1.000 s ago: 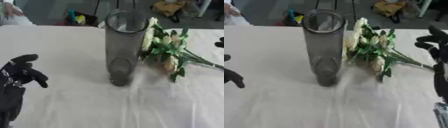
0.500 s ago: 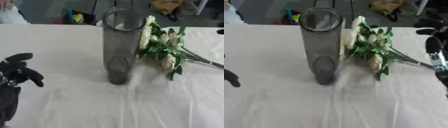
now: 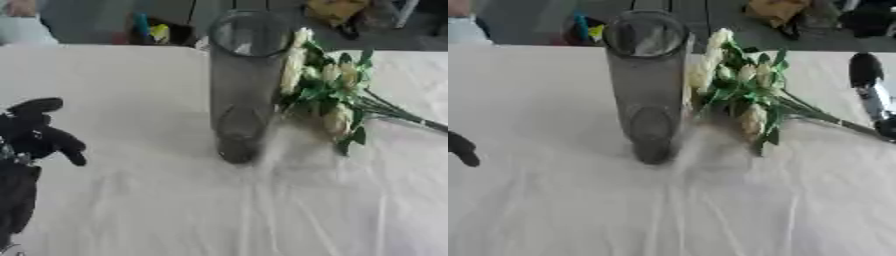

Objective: Arrange flowers into the vase.

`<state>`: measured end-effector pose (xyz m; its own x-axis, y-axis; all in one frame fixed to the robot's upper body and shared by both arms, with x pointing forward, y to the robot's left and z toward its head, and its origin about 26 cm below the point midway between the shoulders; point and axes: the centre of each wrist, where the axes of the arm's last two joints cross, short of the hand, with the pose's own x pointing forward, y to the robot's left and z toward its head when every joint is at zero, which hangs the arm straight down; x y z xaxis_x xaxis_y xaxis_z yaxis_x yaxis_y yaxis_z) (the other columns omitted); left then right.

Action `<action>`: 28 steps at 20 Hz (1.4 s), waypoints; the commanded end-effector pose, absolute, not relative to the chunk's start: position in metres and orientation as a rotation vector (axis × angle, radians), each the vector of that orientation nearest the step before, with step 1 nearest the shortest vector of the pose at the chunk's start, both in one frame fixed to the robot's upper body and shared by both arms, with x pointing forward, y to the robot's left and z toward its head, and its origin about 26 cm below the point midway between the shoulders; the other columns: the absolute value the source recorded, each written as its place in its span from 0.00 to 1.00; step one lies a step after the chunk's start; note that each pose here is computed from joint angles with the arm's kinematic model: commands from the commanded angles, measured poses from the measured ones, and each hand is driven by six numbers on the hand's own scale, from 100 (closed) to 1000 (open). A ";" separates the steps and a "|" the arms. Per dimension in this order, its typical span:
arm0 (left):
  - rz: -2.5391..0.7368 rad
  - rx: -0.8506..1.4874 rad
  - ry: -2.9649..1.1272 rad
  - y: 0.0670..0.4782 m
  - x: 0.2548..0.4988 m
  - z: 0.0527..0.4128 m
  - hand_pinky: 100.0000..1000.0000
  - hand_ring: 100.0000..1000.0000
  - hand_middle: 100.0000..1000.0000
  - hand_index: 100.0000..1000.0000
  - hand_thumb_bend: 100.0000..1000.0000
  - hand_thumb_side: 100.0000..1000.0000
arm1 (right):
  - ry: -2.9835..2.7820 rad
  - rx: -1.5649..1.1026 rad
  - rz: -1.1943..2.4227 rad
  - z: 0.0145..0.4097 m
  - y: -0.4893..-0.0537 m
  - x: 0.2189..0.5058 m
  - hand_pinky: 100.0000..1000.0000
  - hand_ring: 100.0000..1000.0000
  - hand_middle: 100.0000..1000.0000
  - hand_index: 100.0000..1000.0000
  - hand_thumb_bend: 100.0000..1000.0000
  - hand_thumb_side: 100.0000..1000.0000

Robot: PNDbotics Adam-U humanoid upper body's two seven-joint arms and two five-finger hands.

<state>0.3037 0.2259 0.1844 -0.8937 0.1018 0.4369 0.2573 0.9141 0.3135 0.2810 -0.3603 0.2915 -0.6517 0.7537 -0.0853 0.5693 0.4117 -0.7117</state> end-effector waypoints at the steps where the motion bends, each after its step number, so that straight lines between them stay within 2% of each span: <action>1: -0.543 -0.264 -2.673 0.227 0.301 0.190 0.38 0.52 0.77 0.77 0.00 0.95 | -2.354 -1.255 1.212 0.313 -0.362 0.273 0.68 0.83 0.72 0.85 0.00 0.89; 4: -0.544 -0.267 -2.674 0.227 0.301 0.190 0.38 0.53 0.77 0.77 0.00 0.95 | -2.287 -1.272 1.306 0.321 -0.366 0.274 0.68 1.00 0.73 0.86 0.00 0.90; 15: -0.556 -0.286 -2.666 0.226 0.300 0.187 0.38 0.53 0.77 0.77 0.00 0.95 | -2.037 -1.285 1.556 0.340 -0.405 0.301 0.71 1.00 0.79 0.90 0.00 0.95; 28: -0.573 -0.290 -2.653 0.225 0.299 0.186 0.38 0.53 0.78 0.77 0.00 0.95 | -1.845 -1.252 1.646 0.344 -0.451 0.327 0.74 1.00 0.83 0.93 0.00 0.98</action>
<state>0.3021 0.2257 0.1803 -0.8858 0.1162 0.4493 0.2821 0.9036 0.3224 0.3326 -0.4426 0.3276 -0.5644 0.7929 -0.2297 0.3545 -0.0184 -0.9349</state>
